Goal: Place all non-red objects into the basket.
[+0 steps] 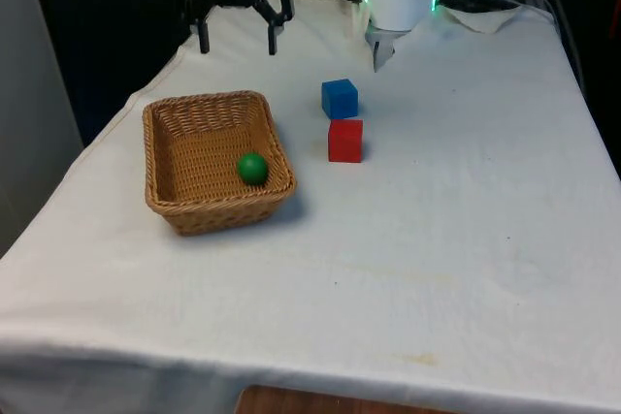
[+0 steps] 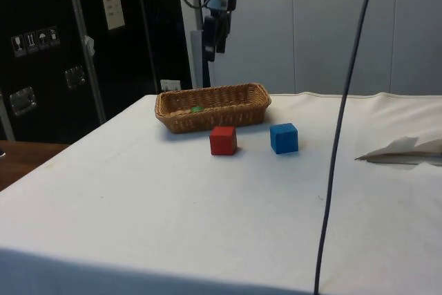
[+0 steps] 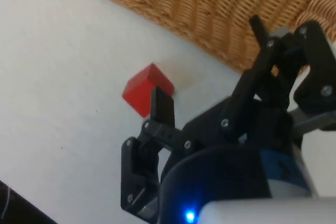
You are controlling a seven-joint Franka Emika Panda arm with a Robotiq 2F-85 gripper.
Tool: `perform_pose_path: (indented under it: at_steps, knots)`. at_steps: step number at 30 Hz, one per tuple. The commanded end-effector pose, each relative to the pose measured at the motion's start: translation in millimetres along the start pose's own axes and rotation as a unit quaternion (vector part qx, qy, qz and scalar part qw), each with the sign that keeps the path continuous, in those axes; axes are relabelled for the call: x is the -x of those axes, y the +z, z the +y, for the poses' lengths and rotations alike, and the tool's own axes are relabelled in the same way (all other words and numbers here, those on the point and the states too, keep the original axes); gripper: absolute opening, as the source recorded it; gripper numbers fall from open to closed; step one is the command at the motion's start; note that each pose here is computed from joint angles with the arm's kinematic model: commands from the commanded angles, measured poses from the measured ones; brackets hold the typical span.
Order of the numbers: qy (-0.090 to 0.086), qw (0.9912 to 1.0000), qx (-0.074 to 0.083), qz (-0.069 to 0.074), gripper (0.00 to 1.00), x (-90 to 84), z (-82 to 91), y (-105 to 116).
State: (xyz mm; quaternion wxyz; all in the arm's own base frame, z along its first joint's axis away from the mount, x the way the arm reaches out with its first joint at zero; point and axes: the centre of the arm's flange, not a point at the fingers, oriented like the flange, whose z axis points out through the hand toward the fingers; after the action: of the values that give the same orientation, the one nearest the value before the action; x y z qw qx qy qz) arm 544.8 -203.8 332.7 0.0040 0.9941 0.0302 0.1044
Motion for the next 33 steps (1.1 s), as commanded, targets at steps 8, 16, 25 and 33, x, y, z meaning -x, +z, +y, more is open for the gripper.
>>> perform_pose_path:
  at_steps: [8,16,25,33]
  knots:
    - [-0.005,0.99997,-0.005,-0.003,1.0,16.5,-9.8,-17]
    - [-0.013,0.99976,-0.017,-0.003,1.0,32.9,-23.2,-25]
    - [-0.027,0.99913,-0.032,-0.004,1.0,47.0,-40.4,-26]
    - [-0.039,0.99821,-0.045,-0.005,1.0,60.6,-55.9,-26]
